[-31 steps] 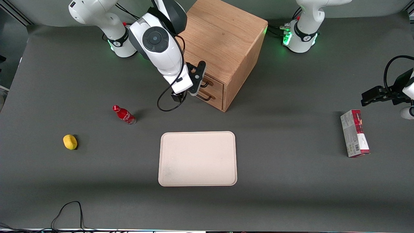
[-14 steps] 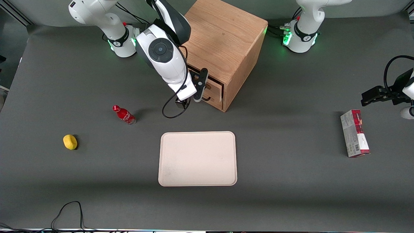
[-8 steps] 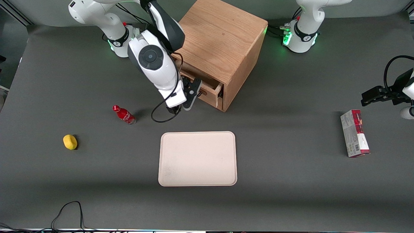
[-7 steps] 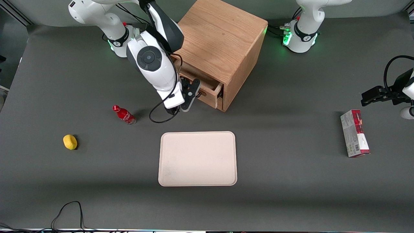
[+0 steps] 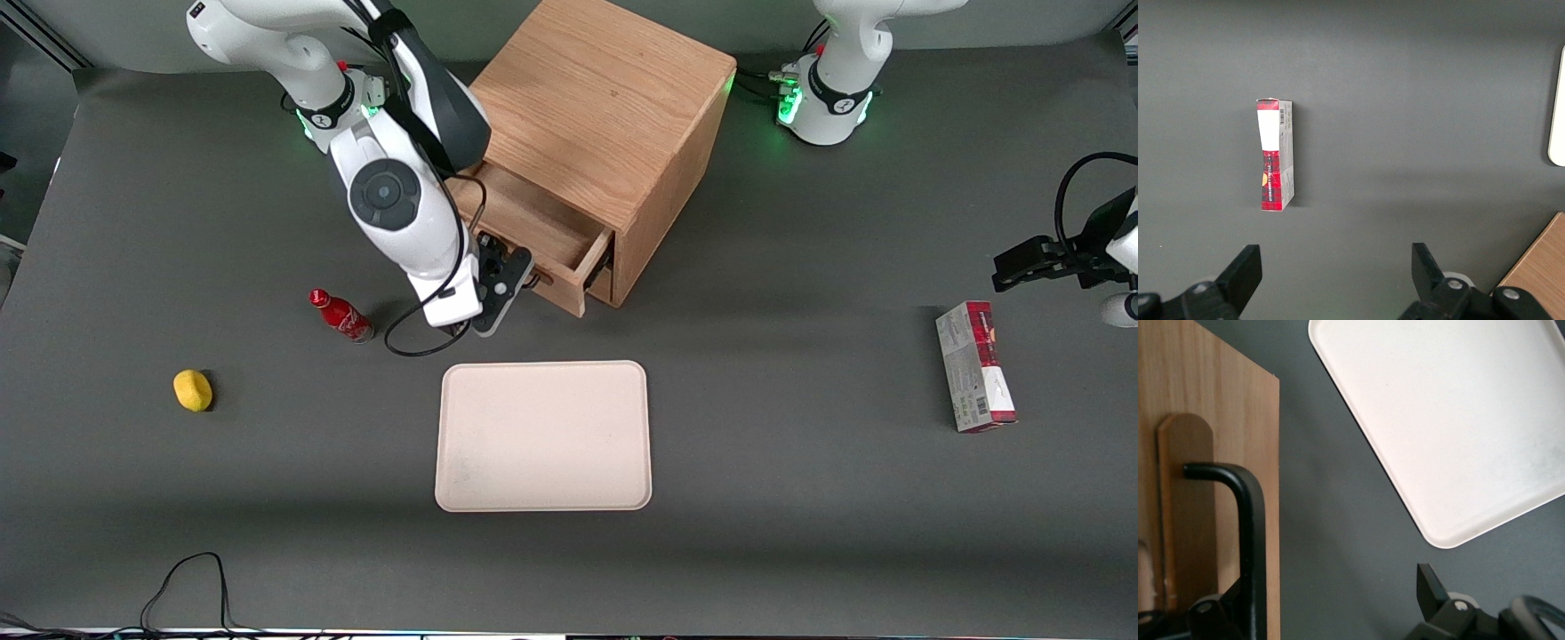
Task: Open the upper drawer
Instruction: 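Pull the upper drawer outward by its handle with the right gripper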
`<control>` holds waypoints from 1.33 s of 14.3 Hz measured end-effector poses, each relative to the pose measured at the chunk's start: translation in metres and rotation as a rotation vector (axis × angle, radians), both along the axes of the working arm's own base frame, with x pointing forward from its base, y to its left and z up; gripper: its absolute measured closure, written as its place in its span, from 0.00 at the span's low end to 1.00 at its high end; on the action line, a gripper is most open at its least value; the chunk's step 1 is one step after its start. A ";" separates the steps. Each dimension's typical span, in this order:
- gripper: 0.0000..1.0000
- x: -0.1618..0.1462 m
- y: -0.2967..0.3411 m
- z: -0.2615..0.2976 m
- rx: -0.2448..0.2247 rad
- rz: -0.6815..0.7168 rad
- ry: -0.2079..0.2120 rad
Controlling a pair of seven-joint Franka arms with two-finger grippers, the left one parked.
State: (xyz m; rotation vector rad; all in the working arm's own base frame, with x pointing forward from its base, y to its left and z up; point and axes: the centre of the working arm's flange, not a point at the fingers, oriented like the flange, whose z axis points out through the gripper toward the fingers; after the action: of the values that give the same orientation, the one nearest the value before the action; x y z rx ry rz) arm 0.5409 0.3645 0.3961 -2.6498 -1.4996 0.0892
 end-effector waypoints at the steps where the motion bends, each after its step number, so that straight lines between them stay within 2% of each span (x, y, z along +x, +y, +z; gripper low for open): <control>1: 0.00 0.006 -0.001 0.000 -0.002 -0.003 0.000; 6: 0.00 0.031 -0.020 -0.002 -0.001 0.002 -0.006; 12: 0.00 0.057 -0.038 -0.001 -0.024 -0.005 0.034; 19: 0.00 0.079 -0.065 -0.001 -0.025 -0.044 0.032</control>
State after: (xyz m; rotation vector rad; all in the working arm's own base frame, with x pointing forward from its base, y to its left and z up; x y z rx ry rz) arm 0.6200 0.3000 0.3953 -2.6857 -1.4398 0.1473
